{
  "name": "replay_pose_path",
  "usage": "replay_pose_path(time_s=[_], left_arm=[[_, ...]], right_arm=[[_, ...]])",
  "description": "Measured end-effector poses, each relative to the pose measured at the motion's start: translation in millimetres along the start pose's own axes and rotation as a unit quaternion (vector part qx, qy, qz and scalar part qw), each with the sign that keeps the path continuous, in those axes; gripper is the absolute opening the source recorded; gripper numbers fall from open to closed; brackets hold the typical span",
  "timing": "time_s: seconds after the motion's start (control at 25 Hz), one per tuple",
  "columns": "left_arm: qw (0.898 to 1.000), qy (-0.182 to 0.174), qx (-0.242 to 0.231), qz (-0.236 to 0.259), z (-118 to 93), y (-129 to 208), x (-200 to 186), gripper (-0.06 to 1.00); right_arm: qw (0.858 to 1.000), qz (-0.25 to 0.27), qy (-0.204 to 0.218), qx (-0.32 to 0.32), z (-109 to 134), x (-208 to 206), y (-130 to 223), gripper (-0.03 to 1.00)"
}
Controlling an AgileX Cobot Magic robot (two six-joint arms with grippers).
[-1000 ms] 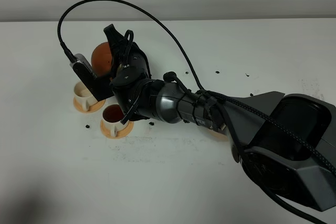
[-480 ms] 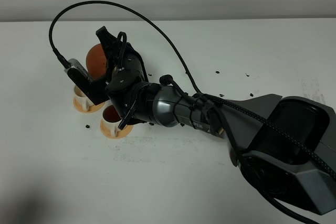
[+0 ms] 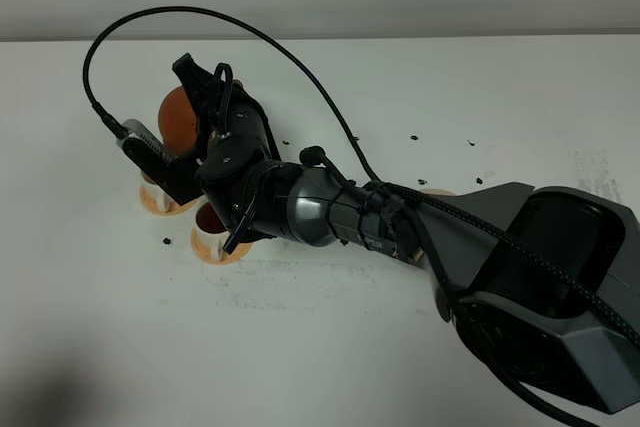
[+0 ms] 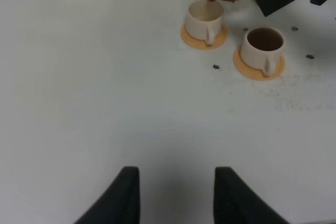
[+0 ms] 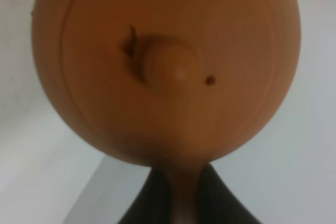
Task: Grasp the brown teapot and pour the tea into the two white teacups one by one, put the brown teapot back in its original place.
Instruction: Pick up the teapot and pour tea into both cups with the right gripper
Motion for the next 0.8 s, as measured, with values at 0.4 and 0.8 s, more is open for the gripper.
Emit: replay_pose_path(time_s=[0.4,0.8], left_arm=[[1.000,0.000,0.000,0.000,0.0,0.0,0.0,0.36],[1.000,0.000,0.000,0.000,0.0,0.0,0.0,0.36]], right_arm=[[1.000,0.002,0.016,-0.025,-4.2,0.2,0.4,0.12],[0.998,0.003,0.020,-0.056,-5.2,0.2,0.3,0.12]])
Point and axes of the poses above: a point on each arm's last joint axis where the gripper is mounted, x pointing out along that axis toward the gripper, z along the wrist's bending axis when the last joint is at zero, y = z × x, the point moved 5 cm from there along x, pointing out along that axis toward the gripper, and after that the axes turned 13 degrees about x, right-handed, at the moved point
